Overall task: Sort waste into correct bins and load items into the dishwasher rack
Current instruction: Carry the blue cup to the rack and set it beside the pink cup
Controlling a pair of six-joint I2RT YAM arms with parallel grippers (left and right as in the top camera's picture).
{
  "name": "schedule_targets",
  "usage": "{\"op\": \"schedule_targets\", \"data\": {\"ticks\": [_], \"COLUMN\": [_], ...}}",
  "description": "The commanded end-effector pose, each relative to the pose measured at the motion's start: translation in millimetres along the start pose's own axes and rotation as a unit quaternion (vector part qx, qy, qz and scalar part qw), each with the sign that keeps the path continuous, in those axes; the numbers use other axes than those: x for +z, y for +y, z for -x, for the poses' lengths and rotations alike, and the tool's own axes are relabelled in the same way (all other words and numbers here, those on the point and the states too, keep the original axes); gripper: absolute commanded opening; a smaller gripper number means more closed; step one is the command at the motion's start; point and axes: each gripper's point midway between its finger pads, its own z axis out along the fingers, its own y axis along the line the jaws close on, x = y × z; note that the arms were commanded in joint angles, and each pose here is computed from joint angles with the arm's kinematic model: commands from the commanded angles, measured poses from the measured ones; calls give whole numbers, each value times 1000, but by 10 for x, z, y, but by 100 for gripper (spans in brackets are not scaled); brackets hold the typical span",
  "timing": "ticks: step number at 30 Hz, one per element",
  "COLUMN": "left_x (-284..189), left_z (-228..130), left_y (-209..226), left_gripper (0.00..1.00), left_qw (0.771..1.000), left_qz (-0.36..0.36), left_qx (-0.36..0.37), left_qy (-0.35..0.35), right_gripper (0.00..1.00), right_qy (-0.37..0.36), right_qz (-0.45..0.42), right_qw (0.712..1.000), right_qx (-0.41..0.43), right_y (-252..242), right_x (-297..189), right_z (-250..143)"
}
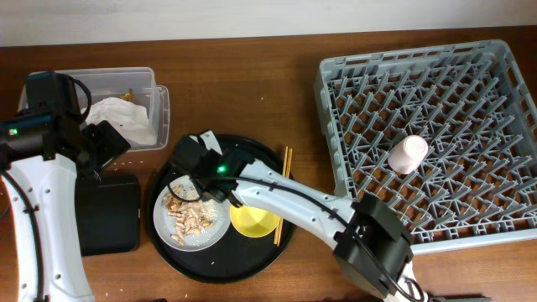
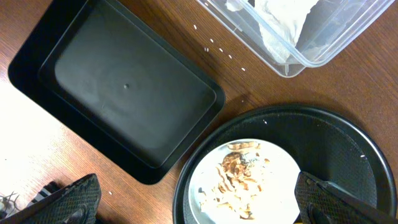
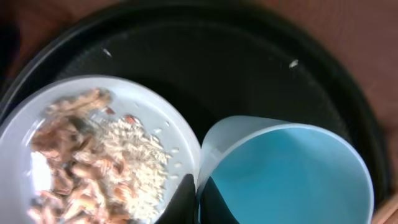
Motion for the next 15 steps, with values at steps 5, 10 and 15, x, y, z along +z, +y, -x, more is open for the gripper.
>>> {"op": "schedule_targets", "data": {"ticks": [5, 10, 15], "left_x": [-19, -19, -20], "left_z": [8, 8, 9], "left_y": [24, 24, 24], "left_gripper": [99, 99, 99], "left_qw": [1000, 1000, 1000], "left_qz": [3, 3, 3], "left_qx": [-7, -7, -8], "left_qy": [-6, -6, -6], "right_gripper": [4, 4, 4], "right_qy": [-79, -74, -36], "right_qz": [-79, -110, -47], "right_qw": [992, 979, 982], "right_qx": [65, 157, 180], "right_y": [-913, -1971, -2598], "right_x": [-1293, -2070, -2347], "right_z": [822, 818, 577]}}
